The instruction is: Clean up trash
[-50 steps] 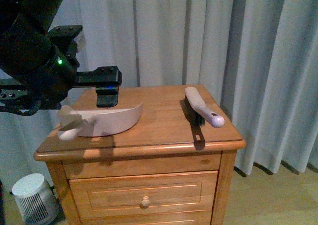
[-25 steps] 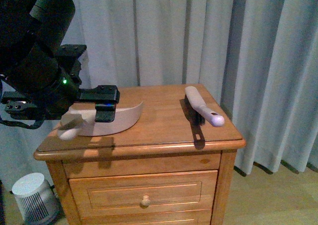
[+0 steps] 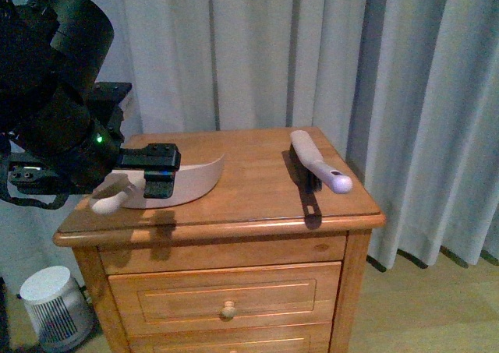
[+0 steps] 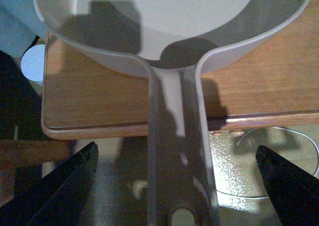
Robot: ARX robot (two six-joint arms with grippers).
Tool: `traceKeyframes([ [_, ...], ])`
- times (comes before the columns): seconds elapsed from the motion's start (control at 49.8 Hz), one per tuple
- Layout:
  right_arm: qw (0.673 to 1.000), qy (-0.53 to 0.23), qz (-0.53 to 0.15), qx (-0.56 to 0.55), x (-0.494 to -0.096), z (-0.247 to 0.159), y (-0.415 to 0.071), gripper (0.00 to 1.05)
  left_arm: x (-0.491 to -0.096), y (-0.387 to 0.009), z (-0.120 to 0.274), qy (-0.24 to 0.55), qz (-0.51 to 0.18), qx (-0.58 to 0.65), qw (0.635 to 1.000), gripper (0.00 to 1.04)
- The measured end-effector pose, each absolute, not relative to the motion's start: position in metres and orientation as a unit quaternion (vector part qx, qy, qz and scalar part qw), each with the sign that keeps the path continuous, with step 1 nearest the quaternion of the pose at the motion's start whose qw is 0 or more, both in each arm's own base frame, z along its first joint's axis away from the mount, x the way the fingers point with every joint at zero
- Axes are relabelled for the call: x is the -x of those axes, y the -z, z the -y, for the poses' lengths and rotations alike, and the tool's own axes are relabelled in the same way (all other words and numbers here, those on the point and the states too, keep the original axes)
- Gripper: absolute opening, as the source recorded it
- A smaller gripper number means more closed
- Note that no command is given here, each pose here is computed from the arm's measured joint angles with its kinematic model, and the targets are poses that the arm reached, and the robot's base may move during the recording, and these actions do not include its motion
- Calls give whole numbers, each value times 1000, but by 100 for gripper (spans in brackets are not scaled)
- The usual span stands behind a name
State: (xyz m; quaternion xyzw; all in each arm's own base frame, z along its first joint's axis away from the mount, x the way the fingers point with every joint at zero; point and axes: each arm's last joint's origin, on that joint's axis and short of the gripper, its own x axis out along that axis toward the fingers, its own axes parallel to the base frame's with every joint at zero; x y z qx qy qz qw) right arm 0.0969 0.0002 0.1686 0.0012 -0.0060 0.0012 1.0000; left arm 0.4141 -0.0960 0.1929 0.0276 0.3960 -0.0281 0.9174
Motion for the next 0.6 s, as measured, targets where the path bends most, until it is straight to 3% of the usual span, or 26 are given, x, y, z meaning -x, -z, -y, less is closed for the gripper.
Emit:
traceKeyframes([
  [0.602,1000,-1,6,-1,-97,0,-169,97,-420,-177,87,17,-405,-37,914,97],
])
